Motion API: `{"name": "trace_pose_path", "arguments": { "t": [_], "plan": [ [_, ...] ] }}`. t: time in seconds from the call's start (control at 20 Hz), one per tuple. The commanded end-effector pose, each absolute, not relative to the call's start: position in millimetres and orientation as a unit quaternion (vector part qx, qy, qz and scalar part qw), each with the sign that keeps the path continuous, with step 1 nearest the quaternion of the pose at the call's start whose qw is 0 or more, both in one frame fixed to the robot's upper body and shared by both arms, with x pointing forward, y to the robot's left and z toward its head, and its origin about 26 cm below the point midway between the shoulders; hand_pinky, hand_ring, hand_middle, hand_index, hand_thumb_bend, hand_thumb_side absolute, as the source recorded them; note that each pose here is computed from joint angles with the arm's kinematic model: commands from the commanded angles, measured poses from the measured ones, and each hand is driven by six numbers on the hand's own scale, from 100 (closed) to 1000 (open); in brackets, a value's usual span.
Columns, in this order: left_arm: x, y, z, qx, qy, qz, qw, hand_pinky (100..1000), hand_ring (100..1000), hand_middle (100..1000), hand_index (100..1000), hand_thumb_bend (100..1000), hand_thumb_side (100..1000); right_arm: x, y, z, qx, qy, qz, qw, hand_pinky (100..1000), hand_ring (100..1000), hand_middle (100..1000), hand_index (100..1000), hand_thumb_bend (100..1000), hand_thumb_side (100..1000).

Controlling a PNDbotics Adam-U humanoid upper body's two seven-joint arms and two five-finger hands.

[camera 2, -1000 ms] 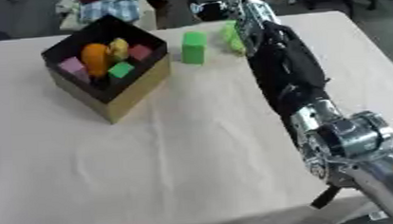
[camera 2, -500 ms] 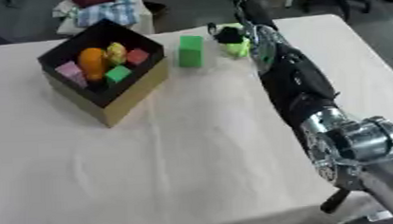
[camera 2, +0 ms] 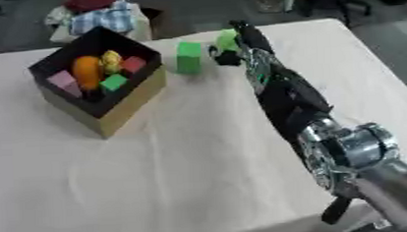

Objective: Pick up objects on the table and place them in the box.

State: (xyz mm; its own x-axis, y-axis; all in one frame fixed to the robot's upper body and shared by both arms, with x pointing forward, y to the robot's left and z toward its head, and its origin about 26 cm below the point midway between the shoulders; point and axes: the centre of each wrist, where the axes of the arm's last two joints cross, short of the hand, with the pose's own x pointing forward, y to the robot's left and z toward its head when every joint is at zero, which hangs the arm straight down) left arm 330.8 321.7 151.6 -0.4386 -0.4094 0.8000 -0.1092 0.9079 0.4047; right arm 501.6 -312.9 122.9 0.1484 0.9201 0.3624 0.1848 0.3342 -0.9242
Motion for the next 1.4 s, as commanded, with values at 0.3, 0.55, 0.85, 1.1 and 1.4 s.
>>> {"name": "trace_pose_path", "arguments": {
  "t": [0.3, 0.55, 0.85, 1.1, 1.4],
  "plan": [
    [331, 322, 162, 0.156, -0.844, -0.149, 0.491, 849, 629, 615, 810, 175, 687, 500, -339, 141, -0.557, -0.540, 0.304, 0.553, 831, 907, 952, 982, 318, 491],
    [331, 321, 161, 0.152, -0.845, -0.149, 0.491, 850, 629, 615, 810, 172, 689, 496, -347, 131, -0.549, -0.523, 0.305, 0.576, 803, 868, 895, 943, 279, 468],
    [331, 319, 161, 0.149, -0.846, -0.149, 0.490, 850, 628, 615, 810, 170, 689, 494, -349, 124, -0.554, -0.520, 0.304, 0.575, 703, 719, 718, 797, 125, 174],
    [331, 320, 161, 0.148, -0.846, -0.148, 0.491, 851, 628, 615, 810, 166, 691, 495, -349, 133, -0.599, -0.540, 0.266, 0.529, 609, 555, 432, 540, 100, 100],
    [331, 320, 162, 0.149, -0.847, -0.146, 0.489, 852, 628, 615, 810, 163, 691, 497, -346, 142, -0.630, -0.567, 0.216, 0.484, 620, 562, 500, 645, 118, 100]
  ]
}}
